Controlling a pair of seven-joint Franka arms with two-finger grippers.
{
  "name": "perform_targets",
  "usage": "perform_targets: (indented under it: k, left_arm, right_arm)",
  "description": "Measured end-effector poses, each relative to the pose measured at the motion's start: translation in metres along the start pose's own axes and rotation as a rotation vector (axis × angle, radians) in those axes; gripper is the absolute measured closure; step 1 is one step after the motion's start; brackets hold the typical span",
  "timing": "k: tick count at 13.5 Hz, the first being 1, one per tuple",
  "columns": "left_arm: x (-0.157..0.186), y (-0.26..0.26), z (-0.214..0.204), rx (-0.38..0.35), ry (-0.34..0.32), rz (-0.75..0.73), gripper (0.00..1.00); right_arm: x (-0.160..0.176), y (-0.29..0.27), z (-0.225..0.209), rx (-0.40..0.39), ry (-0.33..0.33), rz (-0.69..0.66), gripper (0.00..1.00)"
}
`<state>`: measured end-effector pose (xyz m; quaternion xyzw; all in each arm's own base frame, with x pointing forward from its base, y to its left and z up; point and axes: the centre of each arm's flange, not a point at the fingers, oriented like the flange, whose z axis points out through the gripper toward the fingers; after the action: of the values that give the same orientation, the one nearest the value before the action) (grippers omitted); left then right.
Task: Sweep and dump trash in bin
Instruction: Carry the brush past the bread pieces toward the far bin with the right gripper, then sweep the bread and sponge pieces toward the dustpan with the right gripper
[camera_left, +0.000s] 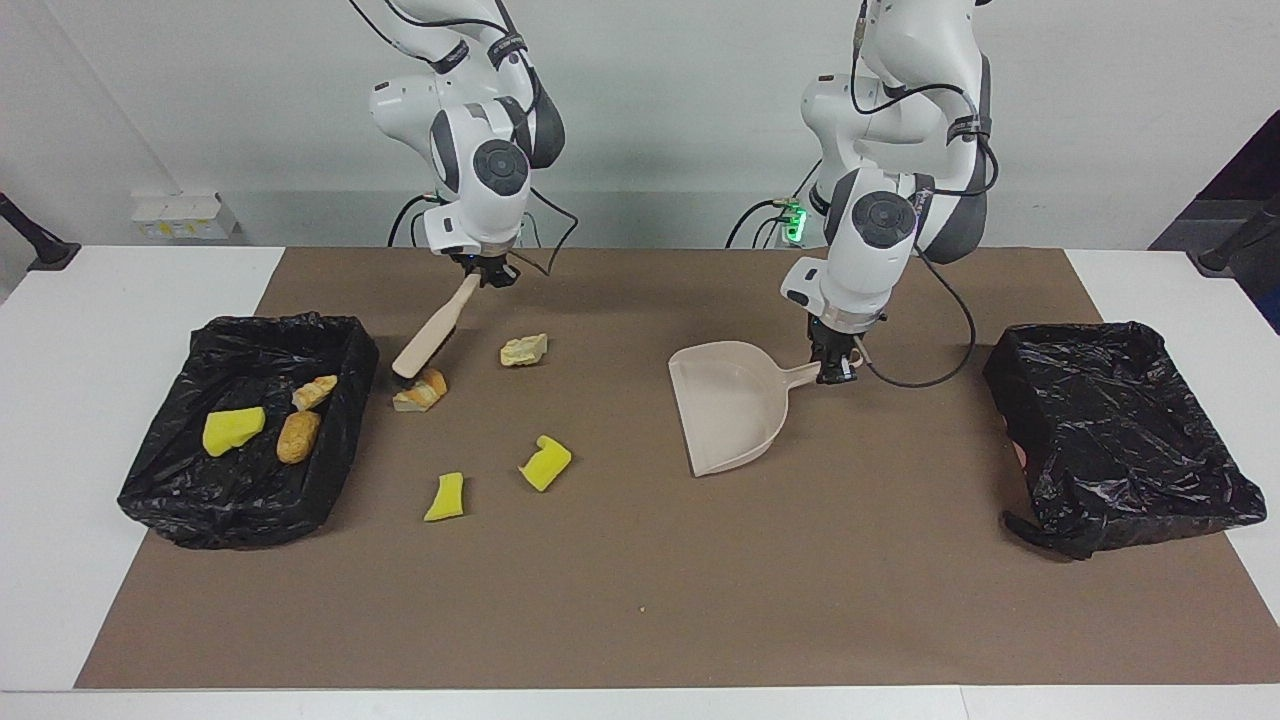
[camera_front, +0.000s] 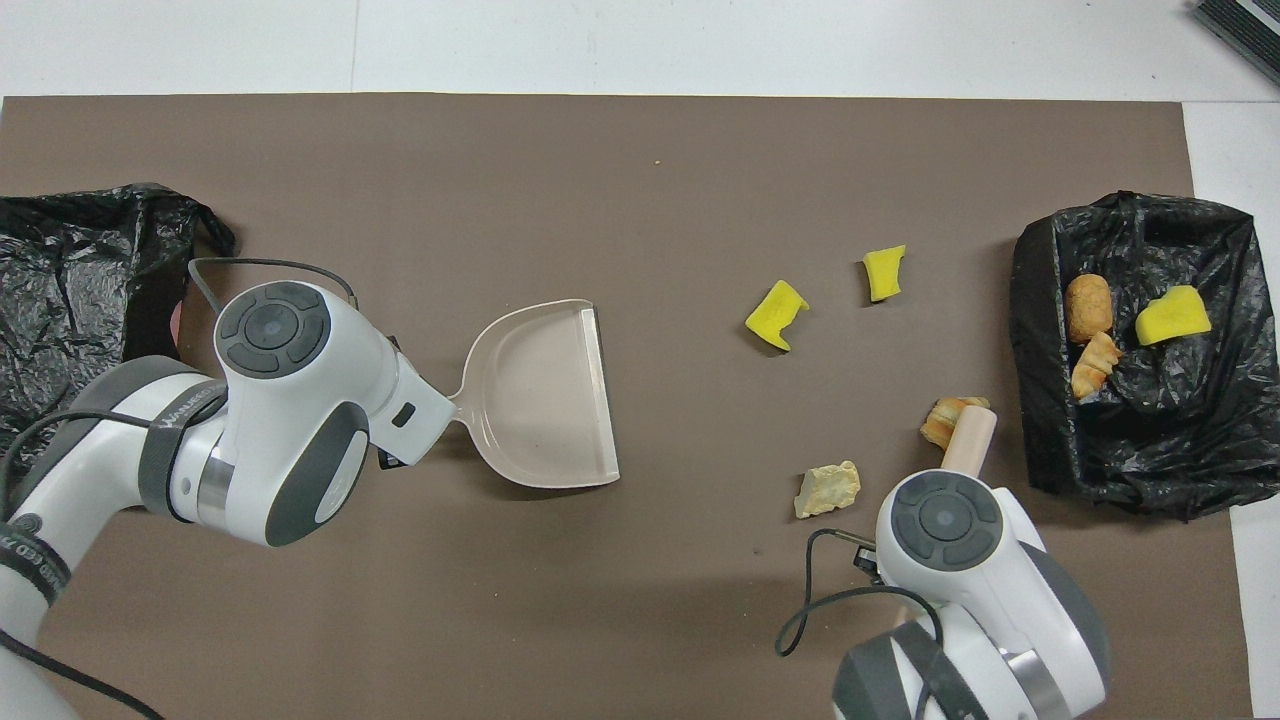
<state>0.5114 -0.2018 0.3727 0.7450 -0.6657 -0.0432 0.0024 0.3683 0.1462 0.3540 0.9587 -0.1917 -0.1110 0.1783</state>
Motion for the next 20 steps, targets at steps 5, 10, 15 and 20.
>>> perform_targets:
  k: [5,10,15,20]
  left_arm:
    - [0.000,0.000,0.000,0.000,0.000,-0.002,0.69]
    - [-0.001,0.000,0.000,0.000,0.000,-0.005,0.69]
    - [-0.001,0.000,0.002,-0.002,-0.001,-0.013,0.69]
    - [-0.002,0.002,0.003,-0.004,-0.002,-0.039,0.69]
  right_arm:
    - [-0.016,-0.024,-0.020,0.072,-0.006,-0.150,0.73]
    - [-0.026,-0.070,-0.070,0.121,0.035,-0.215,0.73]
    - [-0.030,-0.063,-0.067,0.062,-0.034,-0.132,0.73]
    - [-0.036,-0.045,-0.060,-0.048,-0.060,-0.016,0.73]
